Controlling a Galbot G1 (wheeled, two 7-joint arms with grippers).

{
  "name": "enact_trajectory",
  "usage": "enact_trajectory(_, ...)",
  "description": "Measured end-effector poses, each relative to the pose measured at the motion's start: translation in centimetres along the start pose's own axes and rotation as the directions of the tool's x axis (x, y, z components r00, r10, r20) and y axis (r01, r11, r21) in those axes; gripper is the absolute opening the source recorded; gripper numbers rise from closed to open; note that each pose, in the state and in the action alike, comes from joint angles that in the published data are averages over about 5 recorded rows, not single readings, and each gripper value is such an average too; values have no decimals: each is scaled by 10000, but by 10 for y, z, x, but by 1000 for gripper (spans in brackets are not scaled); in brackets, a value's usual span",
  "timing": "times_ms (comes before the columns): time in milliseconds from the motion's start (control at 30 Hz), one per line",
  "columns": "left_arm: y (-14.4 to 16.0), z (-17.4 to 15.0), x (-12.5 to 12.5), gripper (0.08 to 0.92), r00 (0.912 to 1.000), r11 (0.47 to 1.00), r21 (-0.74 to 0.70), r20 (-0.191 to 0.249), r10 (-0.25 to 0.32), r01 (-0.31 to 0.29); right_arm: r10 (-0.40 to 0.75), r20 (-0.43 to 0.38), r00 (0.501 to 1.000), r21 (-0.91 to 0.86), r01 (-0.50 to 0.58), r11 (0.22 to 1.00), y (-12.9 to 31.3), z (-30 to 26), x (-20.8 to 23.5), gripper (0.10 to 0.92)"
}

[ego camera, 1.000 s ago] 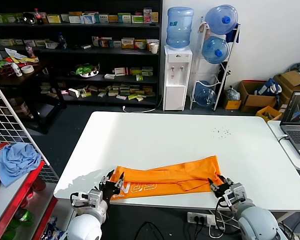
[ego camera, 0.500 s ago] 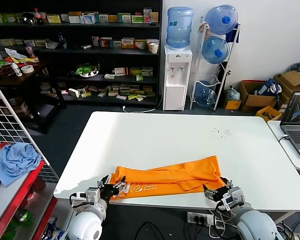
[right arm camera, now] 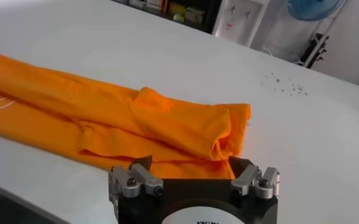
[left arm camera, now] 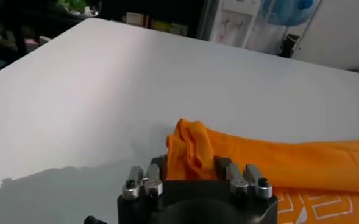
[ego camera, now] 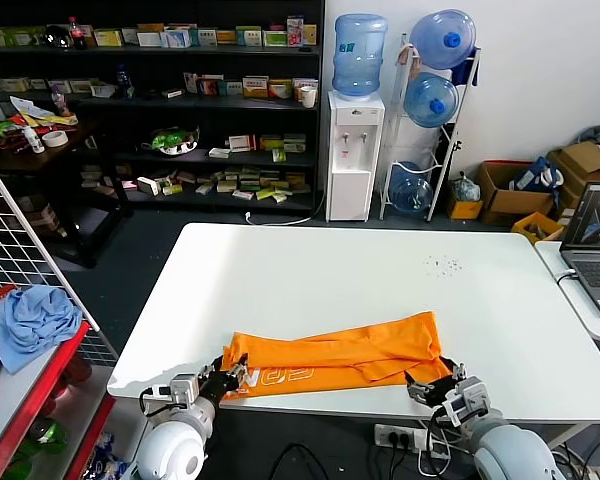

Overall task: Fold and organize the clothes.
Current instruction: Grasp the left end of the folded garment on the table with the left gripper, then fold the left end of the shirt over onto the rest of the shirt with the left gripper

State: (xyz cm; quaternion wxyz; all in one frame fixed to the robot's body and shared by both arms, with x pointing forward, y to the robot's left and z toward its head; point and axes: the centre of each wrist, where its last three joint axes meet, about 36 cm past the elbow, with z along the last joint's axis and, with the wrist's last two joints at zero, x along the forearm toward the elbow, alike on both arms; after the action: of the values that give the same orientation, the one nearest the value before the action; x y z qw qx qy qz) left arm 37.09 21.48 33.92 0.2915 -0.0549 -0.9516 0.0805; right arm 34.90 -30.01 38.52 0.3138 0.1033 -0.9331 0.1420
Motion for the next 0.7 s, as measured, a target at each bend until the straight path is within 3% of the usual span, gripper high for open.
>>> enact_trajectory(433,3,-7,0,142,9997,9998,-70,86,211,-210,8,25,10000,-56,-8,10000,2,-1,0,823)
enact_trajectory(700,21,-22,-5,111,9999,10000,-39,137,-88,89,23,77,10000,-60,-22,10000,2,-3,0,823)
